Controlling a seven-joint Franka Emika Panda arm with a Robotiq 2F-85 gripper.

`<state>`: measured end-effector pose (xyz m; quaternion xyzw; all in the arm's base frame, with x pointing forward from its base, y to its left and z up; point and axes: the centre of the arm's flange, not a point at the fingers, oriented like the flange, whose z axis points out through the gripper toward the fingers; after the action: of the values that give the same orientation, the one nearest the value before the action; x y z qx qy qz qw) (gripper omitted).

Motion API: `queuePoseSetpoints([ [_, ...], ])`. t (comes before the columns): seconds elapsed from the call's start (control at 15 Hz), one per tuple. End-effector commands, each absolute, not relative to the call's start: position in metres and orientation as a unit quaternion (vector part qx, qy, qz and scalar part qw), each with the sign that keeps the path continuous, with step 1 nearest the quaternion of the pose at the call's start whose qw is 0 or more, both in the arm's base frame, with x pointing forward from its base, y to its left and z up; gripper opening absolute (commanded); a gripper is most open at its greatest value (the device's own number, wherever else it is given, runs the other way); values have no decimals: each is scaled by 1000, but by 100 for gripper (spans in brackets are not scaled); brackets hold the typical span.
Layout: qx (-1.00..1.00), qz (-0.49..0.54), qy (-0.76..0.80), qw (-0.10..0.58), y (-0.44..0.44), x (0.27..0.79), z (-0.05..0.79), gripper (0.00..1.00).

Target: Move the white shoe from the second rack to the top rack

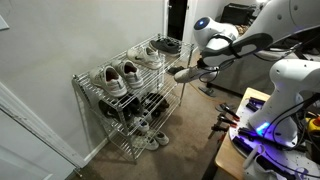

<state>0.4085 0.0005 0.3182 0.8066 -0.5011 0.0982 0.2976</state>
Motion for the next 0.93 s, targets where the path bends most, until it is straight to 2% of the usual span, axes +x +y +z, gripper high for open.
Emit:
queuePoseSetpoints([
  [0.0,804,134,-492,306,11,382,367,4],
  [0.6,792,207,-507,268,16,374,438,4],
  [0.87,756,231,-584,184,14,394,432,4],
])
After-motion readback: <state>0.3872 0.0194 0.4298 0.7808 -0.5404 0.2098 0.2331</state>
